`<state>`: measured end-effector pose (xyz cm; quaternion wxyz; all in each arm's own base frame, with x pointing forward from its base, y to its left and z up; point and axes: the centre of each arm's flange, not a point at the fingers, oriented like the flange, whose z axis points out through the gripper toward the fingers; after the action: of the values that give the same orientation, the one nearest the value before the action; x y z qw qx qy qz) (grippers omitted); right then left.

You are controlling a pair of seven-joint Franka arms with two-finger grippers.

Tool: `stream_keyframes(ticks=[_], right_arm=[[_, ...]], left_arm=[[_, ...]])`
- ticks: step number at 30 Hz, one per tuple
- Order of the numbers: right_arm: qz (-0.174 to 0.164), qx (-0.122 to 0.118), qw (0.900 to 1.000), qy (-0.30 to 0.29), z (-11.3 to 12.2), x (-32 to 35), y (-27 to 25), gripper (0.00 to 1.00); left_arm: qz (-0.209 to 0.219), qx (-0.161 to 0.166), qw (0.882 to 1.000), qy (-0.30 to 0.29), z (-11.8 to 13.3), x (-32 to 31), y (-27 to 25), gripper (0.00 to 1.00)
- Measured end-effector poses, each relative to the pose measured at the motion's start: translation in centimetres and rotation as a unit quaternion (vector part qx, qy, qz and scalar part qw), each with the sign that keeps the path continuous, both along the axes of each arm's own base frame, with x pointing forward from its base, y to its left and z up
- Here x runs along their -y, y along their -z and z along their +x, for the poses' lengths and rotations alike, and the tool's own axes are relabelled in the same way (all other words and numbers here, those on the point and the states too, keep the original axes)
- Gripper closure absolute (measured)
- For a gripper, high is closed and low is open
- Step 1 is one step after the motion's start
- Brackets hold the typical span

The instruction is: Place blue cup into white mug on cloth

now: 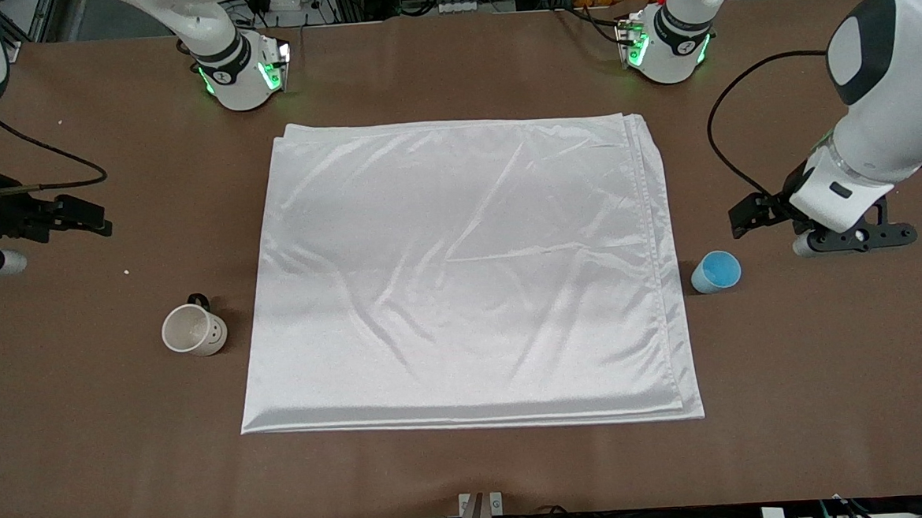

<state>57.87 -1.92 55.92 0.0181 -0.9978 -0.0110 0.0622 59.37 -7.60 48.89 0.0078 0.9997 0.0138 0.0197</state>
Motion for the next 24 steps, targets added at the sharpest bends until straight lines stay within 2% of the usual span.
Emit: stream_keyframes(ticks=[6,11,16,24], right_arm=[[0.001,-0.009,1.0,0.0,-0.1,0.0,1.3,0.0],[0.0,-0.004,1.0,0.002,-0.2,0.1,4.6,0.0],[0.0,0.0,1.0,0.009,-1.2,0.5,9.2,0.0],[0.017,0.01,0.999,0.038,-3.3,1.8,15.7,0.0]], left_arm=[[-0.002,0.01,1.0,-0.003,0.9,-0.5,5.6,0.0],[-0.003,0.022,1.0,-0.01,1.0,-1.3,10.8,0.0],[-0.003,0.013,1.0,-0.013,0.7,-1.9,14.7,0.0],[-0.002,-0.01,1.0,-0.009,0.3,-1.4,17.5,0.0]])
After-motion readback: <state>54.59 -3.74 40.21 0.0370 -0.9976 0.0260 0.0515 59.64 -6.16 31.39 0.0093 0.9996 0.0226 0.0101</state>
